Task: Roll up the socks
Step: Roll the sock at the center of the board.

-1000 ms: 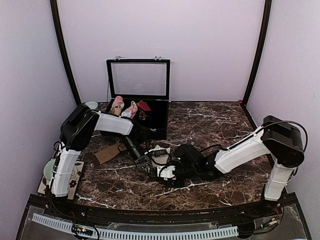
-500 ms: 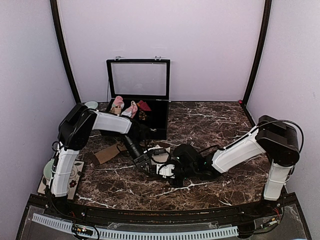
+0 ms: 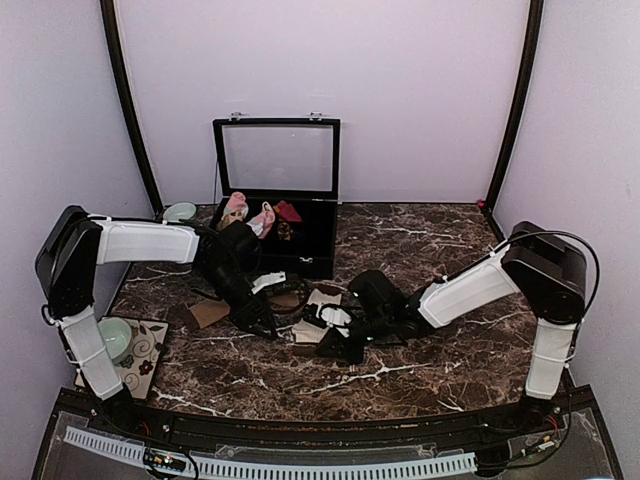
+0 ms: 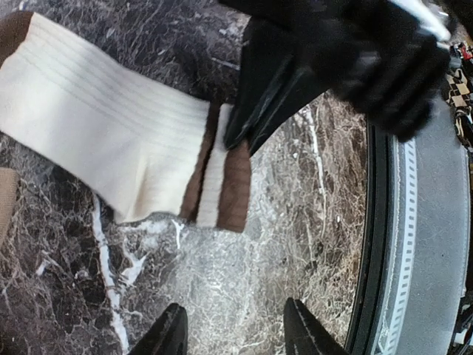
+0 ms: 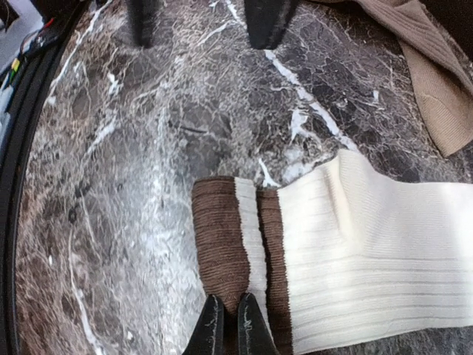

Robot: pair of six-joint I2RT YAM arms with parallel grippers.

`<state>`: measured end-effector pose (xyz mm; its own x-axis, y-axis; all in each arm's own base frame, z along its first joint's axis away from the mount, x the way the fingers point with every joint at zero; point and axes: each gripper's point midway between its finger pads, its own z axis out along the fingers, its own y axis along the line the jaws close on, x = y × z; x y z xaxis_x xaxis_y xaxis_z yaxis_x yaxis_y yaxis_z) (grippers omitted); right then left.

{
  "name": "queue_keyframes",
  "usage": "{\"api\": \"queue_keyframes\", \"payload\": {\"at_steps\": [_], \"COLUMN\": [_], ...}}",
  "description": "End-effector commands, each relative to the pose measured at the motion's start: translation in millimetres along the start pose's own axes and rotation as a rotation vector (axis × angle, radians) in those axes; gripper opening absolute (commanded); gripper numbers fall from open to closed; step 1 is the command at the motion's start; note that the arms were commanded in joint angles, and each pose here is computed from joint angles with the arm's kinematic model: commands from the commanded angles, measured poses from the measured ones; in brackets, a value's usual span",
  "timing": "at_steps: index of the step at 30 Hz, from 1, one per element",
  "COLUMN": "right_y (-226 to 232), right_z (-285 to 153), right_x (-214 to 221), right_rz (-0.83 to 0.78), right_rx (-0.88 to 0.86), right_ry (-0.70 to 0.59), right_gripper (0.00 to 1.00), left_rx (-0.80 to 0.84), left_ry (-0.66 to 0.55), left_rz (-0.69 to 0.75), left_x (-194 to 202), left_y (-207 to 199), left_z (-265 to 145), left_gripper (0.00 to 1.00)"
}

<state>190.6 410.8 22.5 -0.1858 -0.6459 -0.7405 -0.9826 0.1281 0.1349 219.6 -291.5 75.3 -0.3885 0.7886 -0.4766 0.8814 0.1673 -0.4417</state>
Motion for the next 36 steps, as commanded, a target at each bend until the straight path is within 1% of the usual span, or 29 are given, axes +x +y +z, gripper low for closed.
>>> {"api": "queue_keyframes", "payload": {"at_steps": [1, 3, 7, 12, 15, 20, 24, 27, 32, 36], "right_y": [12, 15, 7, 6, 4, 5, 3, 2, -1, -2], "right_z": [17, 17, 14, 17, 17, 18, 18, 18, 18, 18], "right_x": [67, 68, 76, 91, 103, 113, 116, 115, 113, 115], "right_rz": [0.358, 0.457, 0.649, 0.780, 0.836, 0.868, 0.873, 0.872, 0.869, 0.871], "right_rx": [-0.123, -0.187, -0.233, -0.236, -0.216, -0.203, -0.195, -0.195, -0.188, -0.181], "right_ry": [0.256, 0.249, 0.254, 0.323, 0.362, 0.394, 0.418, 0.424, 0.429, 0.432], "right_gripper": [0.00, 0.00, 0.00, 0.00, 0.00, 0.00, 0.00, 0.00, 0.00, 0.00], "left_rx": [-0.008, 0.003, 0.013, -0.036, -0.085, -0.158, -0.204, -0.213, -0.231, -0.191], "left_ry": [-0.088, -0.079, -0.043, 0.019, 0.055, 0.099, 0.113, 0.115, 0.129, 0.100], "left_rz": [0.108, 0.139, 0.222, 0.334, 0.401, 0.443, 0.469, 0.482, 0.496, 0.509], "left_x": [-14, -15, -17, -15, -14, -14, -12, -10, -7, -12], "left_y": [-8, -11, -22, -22, -14, 9, 20, 20, 22, 2], "left_z": [-4, 2, 19, 41, 51, 59, 61, 61, 59, 46], "left_gripper": [0.46, 0.45, 0.45, 0.43, 0.42, 0.39, 0.40, 0.44, 0.45, 0.46]}}
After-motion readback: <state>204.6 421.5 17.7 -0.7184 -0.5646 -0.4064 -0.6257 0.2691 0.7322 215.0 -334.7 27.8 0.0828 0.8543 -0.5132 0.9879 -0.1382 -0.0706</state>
